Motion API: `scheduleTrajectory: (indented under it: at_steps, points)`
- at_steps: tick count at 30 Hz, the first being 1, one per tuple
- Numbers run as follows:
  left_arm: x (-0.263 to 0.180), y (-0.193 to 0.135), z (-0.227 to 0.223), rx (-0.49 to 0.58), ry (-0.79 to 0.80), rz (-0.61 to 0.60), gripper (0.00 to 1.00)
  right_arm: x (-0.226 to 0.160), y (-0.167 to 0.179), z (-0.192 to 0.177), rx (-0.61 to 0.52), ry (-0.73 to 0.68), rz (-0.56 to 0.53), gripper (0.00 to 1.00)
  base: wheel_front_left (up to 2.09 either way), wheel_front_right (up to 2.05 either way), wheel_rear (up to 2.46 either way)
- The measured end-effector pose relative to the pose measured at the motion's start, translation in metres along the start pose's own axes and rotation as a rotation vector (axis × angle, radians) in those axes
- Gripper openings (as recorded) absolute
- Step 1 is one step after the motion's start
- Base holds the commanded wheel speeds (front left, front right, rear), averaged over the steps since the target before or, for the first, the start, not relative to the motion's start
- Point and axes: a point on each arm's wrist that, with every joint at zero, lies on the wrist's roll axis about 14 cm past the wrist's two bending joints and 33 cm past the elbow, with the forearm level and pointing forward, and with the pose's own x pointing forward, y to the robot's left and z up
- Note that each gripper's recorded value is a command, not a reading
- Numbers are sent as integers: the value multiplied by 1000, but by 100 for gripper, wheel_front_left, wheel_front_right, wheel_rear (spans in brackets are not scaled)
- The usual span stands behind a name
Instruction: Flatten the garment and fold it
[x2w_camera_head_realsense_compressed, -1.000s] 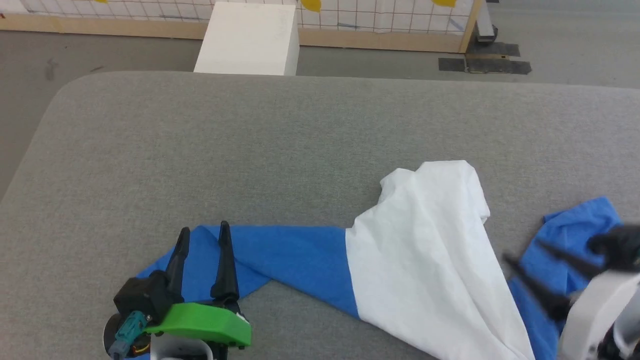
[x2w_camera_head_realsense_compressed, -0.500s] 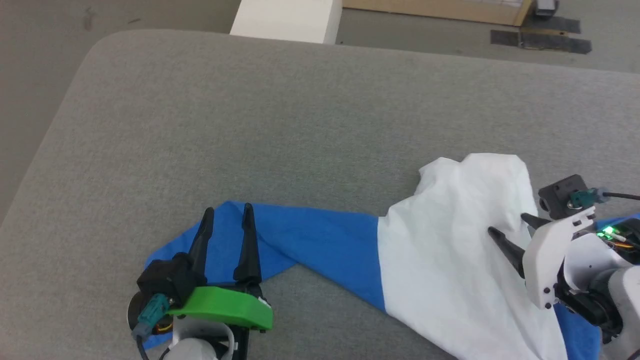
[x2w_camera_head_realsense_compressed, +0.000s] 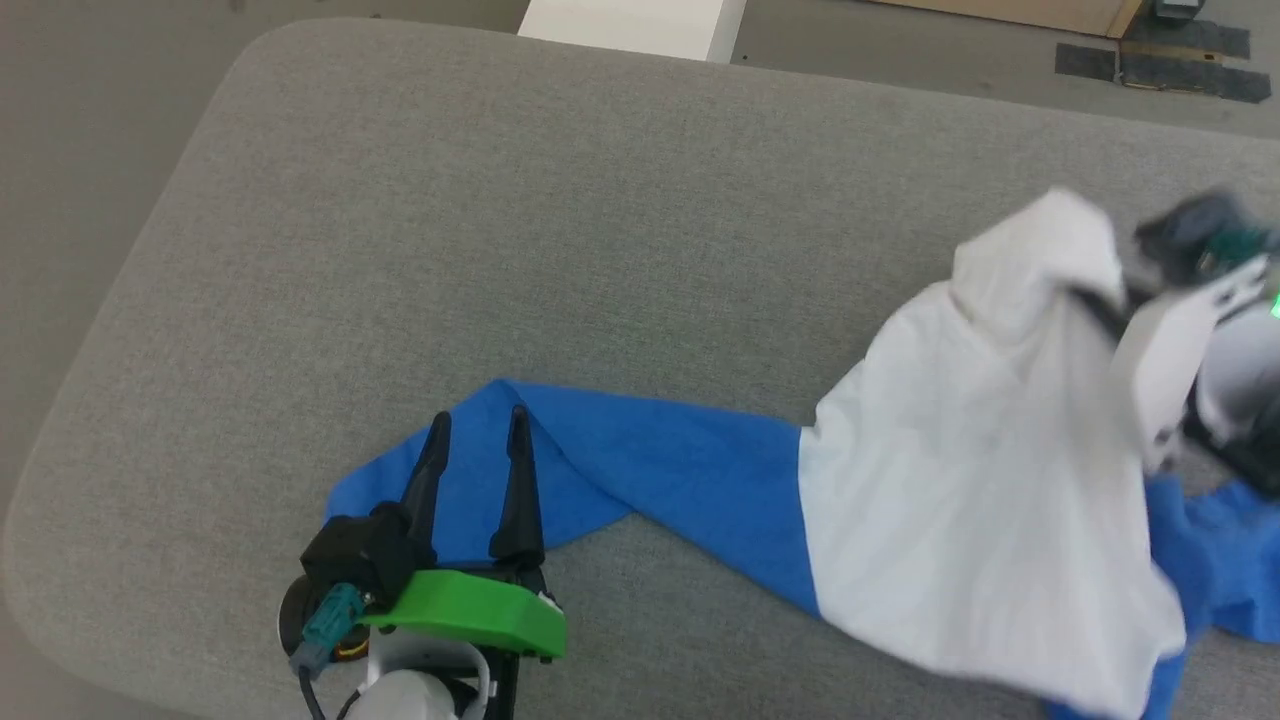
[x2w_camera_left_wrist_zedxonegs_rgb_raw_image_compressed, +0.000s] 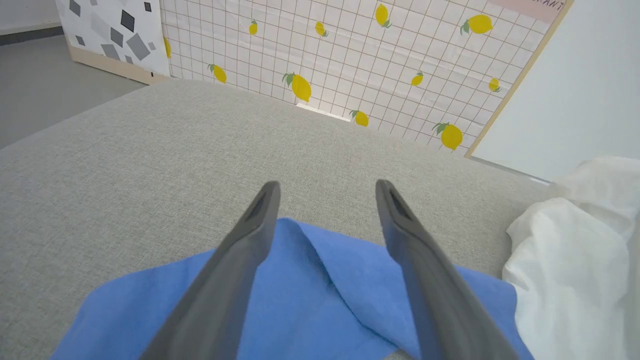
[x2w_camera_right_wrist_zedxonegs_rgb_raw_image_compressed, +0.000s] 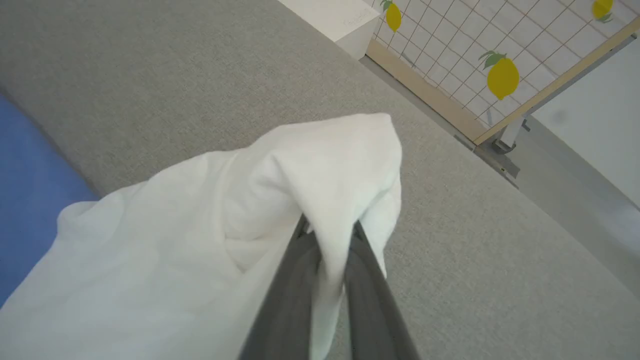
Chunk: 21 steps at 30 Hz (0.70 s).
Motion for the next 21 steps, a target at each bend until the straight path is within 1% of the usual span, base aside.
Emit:
scheduleTrajectory:
  at_steps: [2, 6, 8, 9, 11, 13, 19, 20, 21]
  points:
    - [2, -3, 1, -3, -3, -7, 100, -1, -16, 32, -80, -58, -32, 0, 0, 0, 0]
    - [10, -13, 0, -9, -6, -33, 100, -3, -56, 97, -234, -190, -135, 0, 0, 0, 0]
    - [14, -16, -3, -12, 0, -39, 100, 1, -71, 115, -287, -228, -173, 0, 0, 0, 0]
    - [15, -17, -6, -12, 7, -40, 100, 7, -78, 118, -290, -235, -186, 0, 0, 0, 0]
    - [16, -17, -12, -16, 23, -36, 100, 25, -87, 109, -271, -203, -194, 0, 0, 0, 0]
    - [16, -17, -19, -17, 42, -33, 100, 48, -88, 85, -240, -132, -181, 0, 0, 0, 0]
    - [14, -13, -35, -8, 94, -12, 100, 104, -70, 20, -159, 7, -117, 0, 0, 0, 0]
    - [15, -13, -38, -6, 101, -12, 100, 111, -66, 9, -144, 24, -105, 41, 0, 0, 0]
    - [16, -12, -39, -3, 105, -10, 100, 117, -63, 3, -138, 30, -97, 98, 0, 0, 0]
